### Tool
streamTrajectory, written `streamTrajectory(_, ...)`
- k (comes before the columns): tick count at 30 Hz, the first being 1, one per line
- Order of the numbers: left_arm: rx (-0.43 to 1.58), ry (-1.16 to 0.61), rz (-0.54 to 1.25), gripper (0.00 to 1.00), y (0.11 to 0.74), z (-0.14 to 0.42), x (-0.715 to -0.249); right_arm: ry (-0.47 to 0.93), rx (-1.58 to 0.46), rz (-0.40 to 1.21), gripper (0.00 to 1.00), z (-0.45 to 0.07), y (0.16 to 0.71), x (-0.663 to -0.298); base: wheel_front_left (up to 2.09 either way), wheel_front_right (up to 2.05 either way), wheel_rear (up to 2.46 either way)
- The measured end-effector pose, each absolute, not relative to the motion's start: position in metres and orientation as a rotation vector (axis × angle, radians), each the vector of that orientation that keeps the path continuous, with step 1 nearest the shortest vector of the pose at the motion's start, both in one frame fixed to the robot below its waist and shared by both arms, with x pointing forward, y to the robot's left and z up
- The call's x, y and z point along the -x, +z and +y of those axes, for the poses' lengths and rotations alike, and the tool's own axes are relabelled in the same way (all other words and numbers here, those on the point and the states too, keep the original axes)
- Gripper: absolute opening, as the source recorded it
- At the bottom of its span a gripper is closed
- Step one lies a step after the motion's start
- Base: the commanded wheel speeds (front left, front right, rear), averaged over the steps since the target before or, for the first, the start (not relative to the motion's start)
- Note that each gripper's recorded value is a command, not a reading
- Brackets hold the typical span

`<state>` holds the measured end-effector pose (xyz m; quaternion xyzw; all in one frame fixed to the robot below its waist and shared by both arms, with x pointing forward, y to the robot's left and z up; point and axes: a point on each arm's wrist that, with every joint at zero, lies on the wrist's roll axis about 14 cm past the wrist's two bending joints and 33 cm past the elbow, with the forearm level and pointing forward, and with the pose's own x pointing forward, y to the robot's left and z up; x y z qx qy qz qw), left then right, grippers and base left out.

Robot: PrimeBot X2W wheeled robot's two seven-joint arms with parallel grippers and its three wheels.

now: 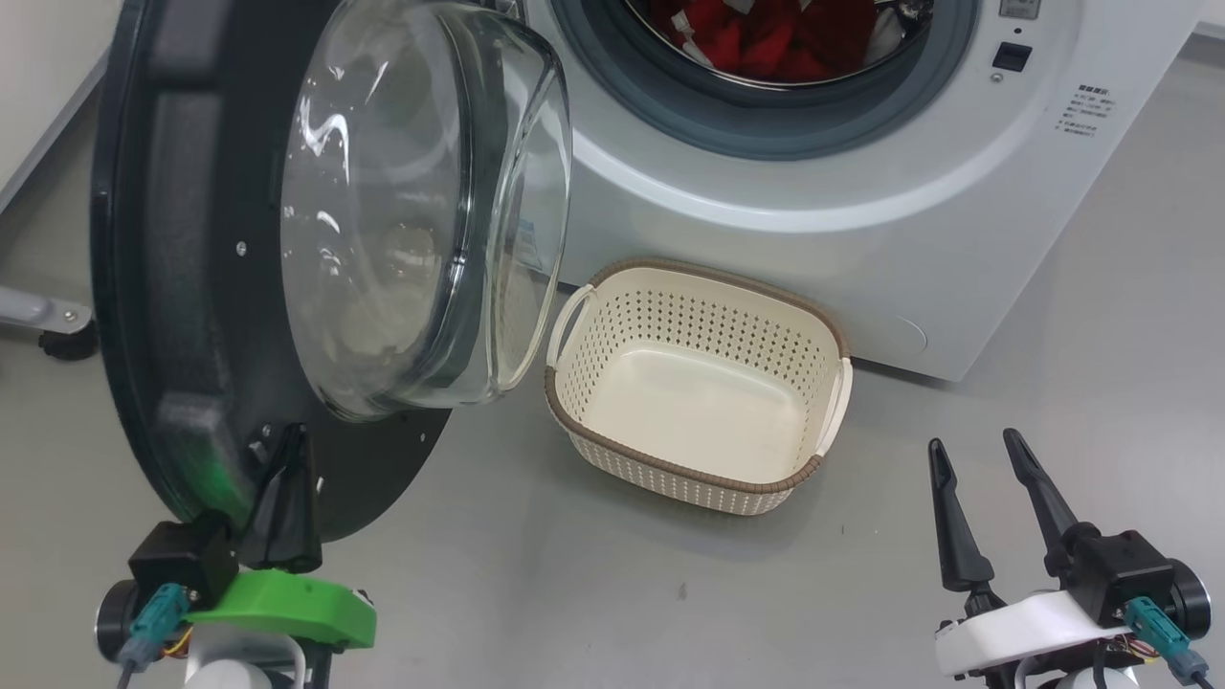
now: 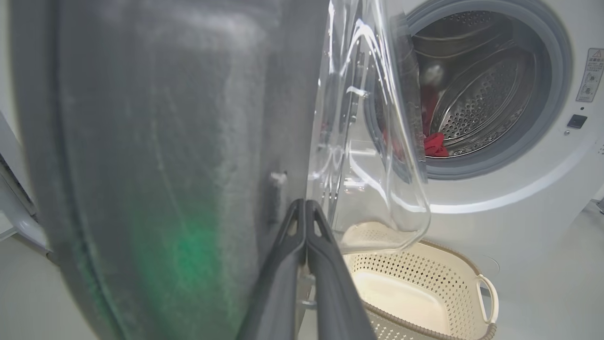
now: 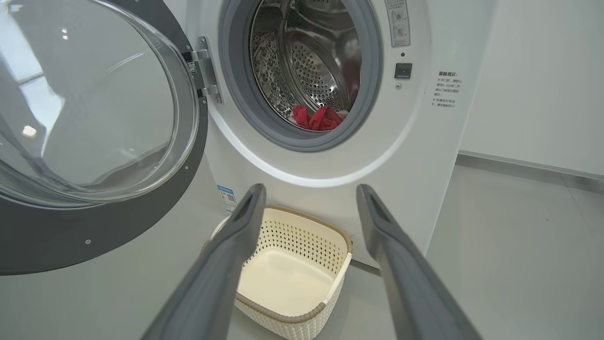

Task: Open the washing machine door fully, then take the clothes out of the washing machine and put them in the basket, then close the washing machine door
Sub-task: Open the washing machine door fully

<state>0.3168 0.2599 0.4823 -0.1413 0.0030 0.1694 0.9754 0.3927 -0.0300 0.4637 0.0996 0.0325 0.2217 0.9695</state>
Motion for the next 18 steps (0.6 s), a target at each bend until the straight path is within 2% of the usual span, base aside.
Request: streamTrajectory(18,0.282,0.547,-0.005,0.00,0.476,0.326,-0.325,0.425,-0.206,0.087,1.00,-0.036,0.449,-0.409,0.00,0.00,0.00)
